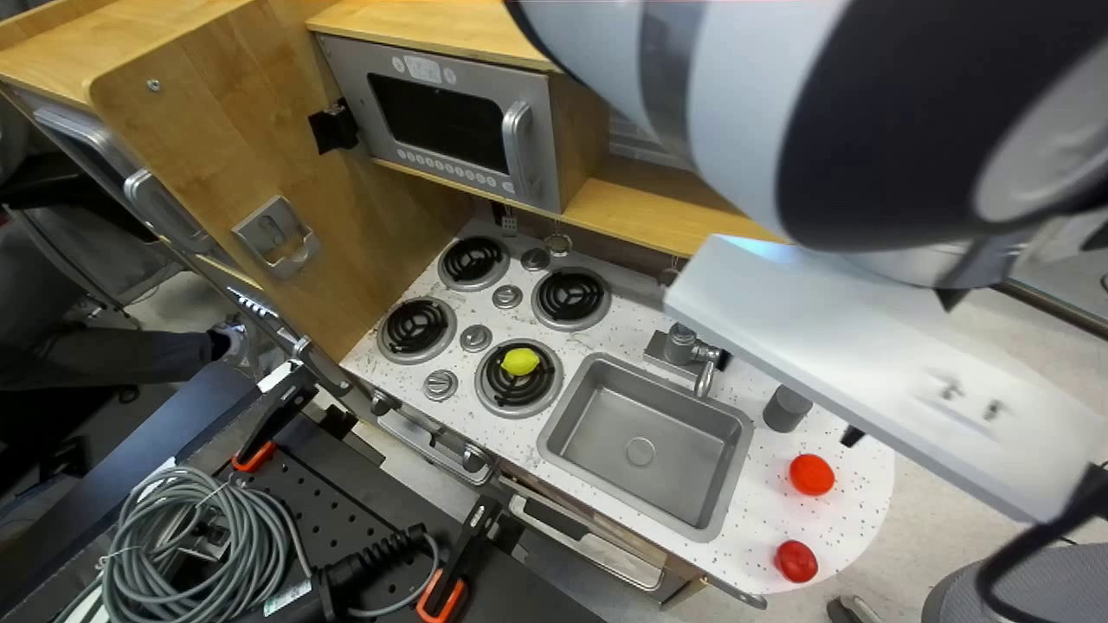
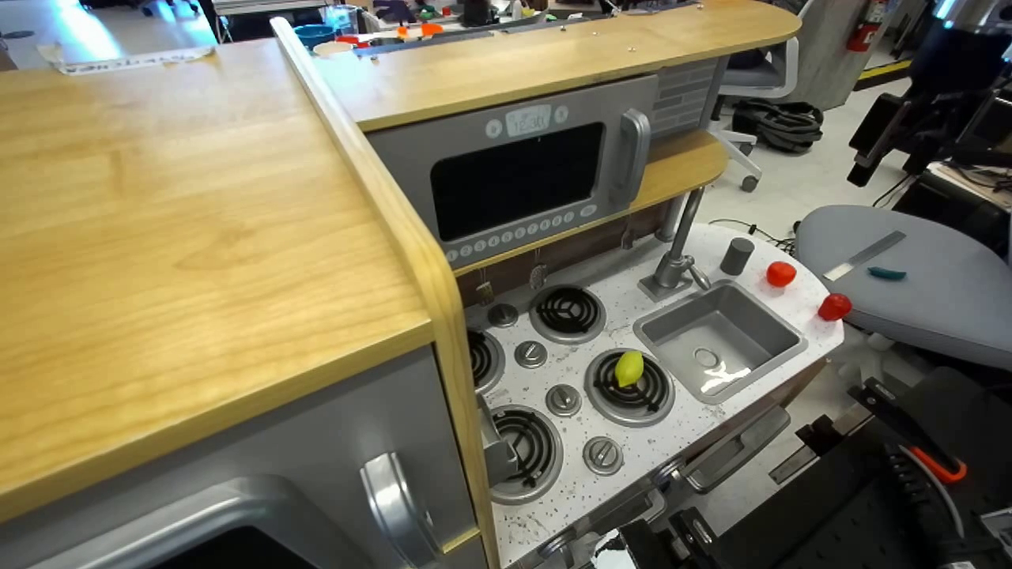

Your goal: Put the orange object in the sink

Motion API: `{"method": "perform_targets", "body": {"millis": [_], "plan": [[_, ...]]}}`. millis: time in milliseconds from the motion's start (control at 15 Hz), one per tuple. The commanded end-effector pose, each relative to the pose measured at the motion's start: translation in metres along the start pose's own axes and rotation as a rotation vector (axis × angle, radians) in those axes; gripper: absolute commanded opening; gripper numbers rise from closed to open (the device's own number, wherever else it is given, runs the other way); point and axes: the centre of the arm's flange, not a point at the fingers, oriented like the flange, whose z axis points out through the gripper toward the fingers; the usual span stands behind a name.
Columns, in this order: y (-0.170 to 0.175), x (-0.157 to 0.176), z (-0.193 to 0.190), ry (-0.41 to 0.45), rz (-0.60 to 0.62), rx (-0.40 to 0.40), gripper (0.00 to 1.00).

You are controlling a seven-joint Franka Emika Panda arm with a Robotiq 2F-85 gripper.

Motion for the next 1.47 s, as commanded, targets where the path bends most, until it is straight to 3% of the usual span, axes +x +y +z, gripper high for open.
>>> {"method": "perform_targets", "body": {"millis": [0,333,867,1400], "plan": [[0.061,0.037,0.016,0.022,0.049,-0.019,1.0],[0.09,0.049,0.057,0.04,0.123,-0.031,1.0],[0.074,0.091,0.136,0.021,0.135,-0.035,1.0],[0.08,0.106,0.198,0.091,0.127,-0.114,1.0]]}}
